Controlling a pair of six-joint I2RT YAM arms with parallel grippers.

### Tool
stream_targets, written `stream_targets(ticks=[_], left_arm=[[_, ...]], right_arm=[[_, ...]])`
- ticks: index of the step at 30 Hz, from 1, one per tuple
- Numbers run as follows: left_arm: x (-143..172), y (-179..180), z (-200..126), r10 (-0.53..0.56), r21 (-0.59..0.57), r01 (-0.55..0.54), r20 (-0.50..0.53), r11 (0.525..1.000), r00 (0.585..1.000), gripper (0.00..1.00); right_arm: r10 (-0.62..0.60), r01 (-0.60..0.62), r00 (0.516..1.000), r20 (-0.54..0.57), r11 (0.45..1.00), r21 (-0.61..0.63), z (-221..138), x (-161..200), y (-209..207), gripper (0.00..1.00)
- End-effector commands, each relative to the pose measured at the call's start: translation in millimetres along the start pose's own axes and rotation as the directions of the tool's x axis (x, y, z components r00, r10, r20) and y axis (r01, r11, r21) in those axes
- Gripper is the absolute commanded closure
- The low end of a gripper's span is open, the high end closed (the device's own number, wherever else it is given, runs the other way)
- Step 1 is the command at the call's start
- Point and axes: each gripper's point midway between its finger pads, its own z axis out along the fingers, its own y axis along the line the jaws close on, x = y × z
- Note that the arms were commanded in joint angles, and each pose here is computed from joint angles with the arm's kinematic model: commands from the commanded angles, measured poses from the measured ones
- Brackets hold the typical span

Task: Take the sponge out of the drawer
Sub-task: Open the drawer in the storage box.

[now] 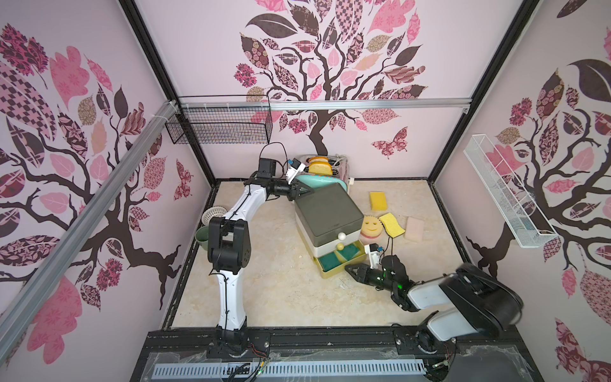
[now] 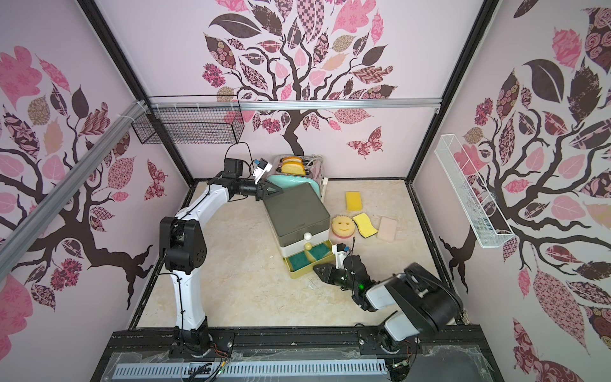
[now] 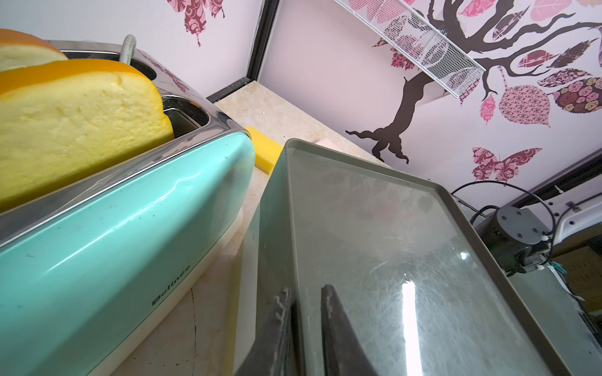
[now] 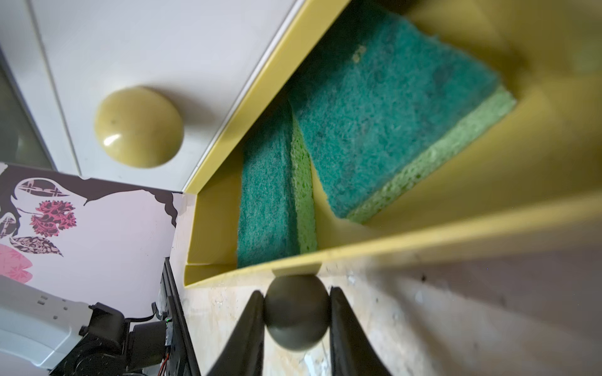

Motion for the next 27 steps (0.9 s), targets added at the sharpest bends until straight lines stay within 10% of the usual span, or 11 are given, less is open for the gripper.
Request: stream_targets(ticks=[1,22,27], left_arm=[[60.0,22.9,11.6,-0.155,-0.027,0.153,-0.094,0.988,0.983,0.80],[62.0,25.9,11.0,-0.157,-0.034,0.155,-0.099,0.987,0.983,0.80],[63.6,25.9,13.6,-0.161,-0.030,0.159,-0.102,0.987,0.982,0.80]], right_arm=[[-0.031,0.041,0.996,-0.080,0.990,0.132,-21.3,14.7,-8.7,0.83],[0.096,-0.028,0.967,-0.236,0.961,0.274,-72.3,83.7,-38.4,0.87],[0.074,-0.004,0.963,-0.261,0.966,0.257,-74.8,84.6,-31.9,0.45]])
